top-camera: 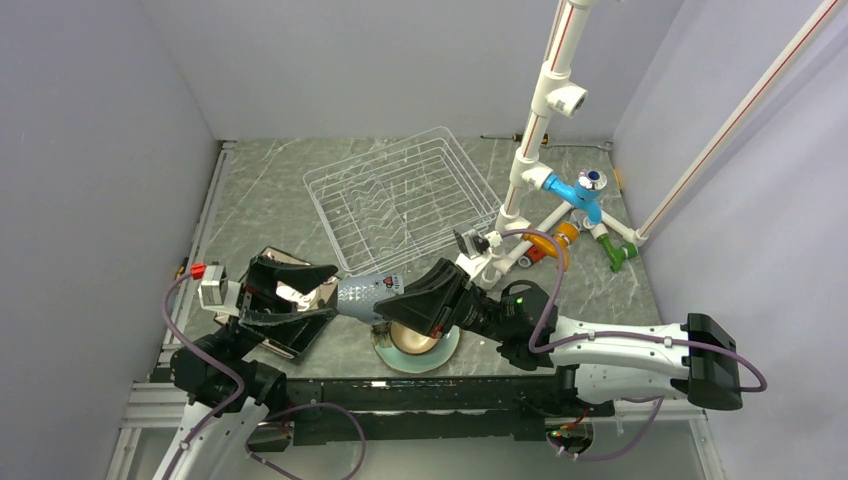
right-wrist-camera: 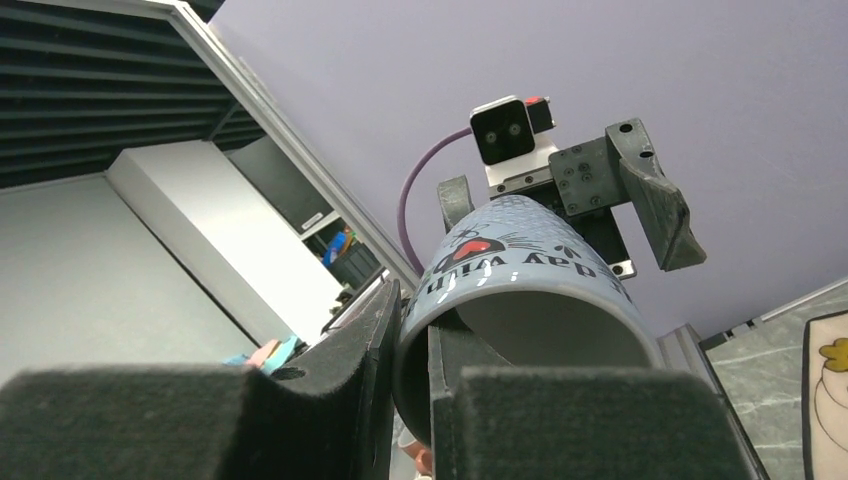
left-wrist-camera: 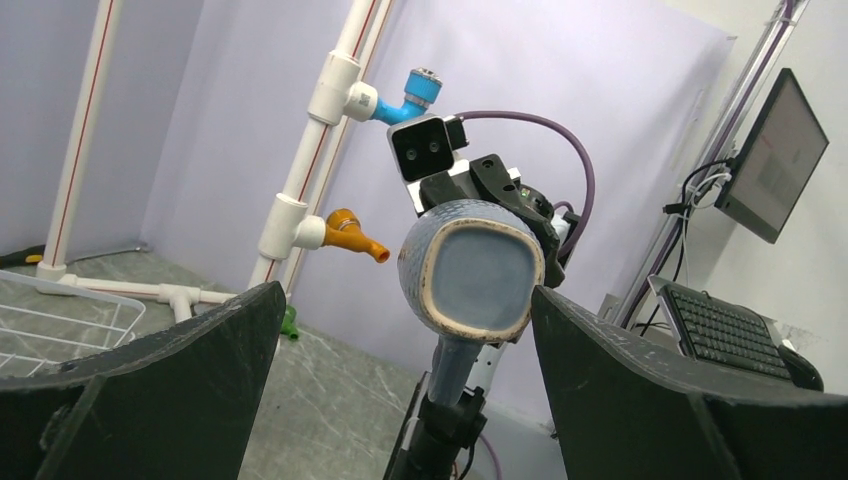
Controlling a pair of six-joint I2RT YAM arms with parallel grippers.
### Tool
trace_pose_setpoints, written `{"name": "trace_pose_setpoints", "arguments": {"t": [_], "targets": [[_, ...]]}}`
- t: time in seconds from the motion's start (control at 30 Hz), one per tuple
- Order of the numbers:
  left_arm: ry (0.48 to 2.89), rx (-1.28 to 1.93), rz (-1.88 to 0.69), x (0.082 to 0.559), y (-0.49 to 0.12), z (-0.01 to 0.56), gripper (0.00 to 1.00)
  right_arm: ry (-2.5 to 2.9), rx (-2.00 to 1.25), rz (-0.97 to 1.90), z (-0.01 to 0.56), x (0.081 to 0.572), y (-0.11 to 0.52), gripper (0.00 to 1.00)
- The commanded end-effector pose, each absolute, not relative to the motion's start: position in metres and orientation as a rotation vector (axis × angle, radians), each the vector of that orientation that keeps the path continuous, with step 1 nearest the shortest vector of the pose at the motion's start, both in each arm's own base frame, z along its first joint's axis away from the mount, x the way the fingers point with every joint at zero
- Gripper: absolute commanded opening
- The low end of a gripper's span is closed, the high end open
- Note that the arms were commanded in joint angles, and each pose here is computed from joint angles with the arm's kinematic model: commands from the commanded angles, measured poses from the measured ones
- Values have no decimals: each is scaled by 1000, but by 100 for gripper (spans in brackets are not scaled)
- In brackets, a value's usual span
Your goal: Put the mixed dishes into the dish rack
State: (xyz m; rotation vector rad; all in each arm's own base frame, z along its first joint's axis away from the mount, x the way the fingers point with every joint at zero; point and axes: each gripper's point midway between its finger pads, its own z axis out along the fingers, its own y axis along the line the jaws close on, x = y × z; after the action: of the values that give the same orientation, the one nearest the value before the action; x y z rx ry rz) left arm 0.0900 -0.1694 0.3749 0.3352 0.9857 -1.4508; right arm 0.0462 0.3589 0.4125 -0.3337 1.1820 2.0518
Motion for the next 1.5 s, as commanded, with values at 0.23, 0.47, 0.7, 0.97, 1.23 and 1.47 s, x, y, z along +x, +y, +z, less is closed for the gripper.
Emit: {"name": "trace_pose_setpoints", "arguments": {"t": [0.23, 0.47, 0.7, 0.97, 1.23, 1.47], "targets": [[959, 399, -1561, 82, -178, 380, 99, 1010, -267, 2094, 451, 46, 343, 0], [895, 500, -1617, 63, -181, 388, 99, 1034, -219, 2045, 445, 57, 342, 0], [874, 486, -1659, 62, -180, 390, 99, 1069, -178, 1984, 440, 66, 338, 0], [967, 385, -1633, 84, -182, 389, 98, 1072, -195, 1973, 438, 68, 349, 0], [932, 368, -1703, 84, -187, 395, 85, 1026, -185, 1969, 444, 70, 347, 0], [877, 390, -1747, 81, -197, 399, 82, 973, -167, 1975, 455, 70, 342, 0]]}}
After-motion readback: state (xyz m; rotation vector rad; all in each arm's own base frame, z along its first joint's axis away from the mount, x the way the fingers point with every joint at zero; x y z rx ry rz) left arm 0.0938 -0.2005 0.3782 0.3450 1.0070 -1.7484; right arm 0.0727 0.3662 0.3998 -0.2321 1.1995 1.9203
